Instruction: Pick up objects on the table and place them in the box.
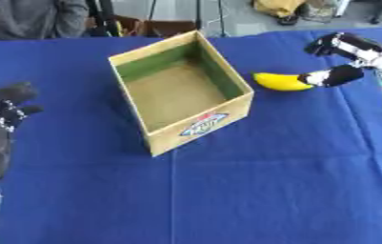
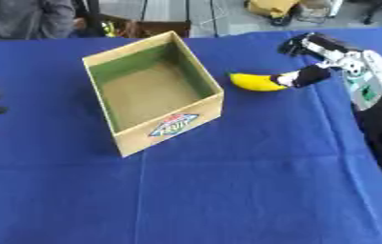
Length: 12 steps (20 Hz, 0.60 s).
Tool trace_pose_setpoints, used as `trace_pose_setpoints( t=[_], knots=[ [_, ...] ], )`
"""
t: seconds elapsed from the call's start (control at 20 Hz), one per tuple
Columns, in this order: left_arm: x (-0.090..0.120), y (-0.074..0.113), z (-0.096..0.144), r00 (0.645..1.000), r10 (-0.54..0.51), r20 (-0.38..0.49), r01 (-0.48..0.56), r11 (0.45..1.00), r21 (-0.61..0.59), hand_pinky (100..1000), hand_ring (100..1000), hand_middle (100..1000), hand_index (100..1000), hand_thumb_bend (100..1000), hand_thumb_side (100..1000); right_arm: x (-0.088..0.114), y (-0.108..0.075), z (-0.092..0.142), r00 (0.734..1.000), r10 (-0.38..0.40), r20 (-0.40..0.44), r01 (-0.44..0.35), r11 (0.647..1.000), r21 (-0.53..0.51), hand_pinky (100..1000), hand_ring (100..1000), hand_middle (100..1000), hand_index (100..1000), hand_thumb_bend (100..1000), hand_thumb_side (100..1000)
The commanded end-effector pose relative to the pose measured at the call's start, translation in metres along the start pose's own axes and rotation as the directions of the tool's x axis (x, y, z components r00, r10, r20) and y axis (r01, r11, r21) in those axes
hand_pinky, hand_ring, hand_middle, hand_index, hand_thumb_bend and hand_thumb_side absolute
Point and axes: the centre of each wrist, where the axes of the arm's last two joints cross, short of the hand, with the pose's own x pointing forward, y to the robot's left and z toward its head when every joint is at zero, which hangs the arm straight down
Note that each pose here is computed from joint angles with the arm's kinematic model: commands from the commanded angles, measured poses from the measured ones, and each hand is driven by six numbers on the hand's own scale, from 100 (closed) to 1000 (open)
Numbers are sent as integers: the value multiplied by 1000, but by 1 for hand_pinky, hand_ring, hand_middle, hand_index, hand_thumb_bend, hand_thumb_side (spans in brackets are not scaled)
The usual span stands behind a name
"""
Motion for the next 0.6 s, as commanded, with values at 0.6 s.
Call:
trace_pose_setpoints(
  t=[0.6],
  knots=[
    [9, 3, -6, 1000, -21, 24, 21, 1000, -21, 742, 807, 743, 686, 432, 1000, 10, 0, -10, 997, 66, 48, -69, 996, 49, 808, 764, 734, 818, 395, 407]
  ],
)
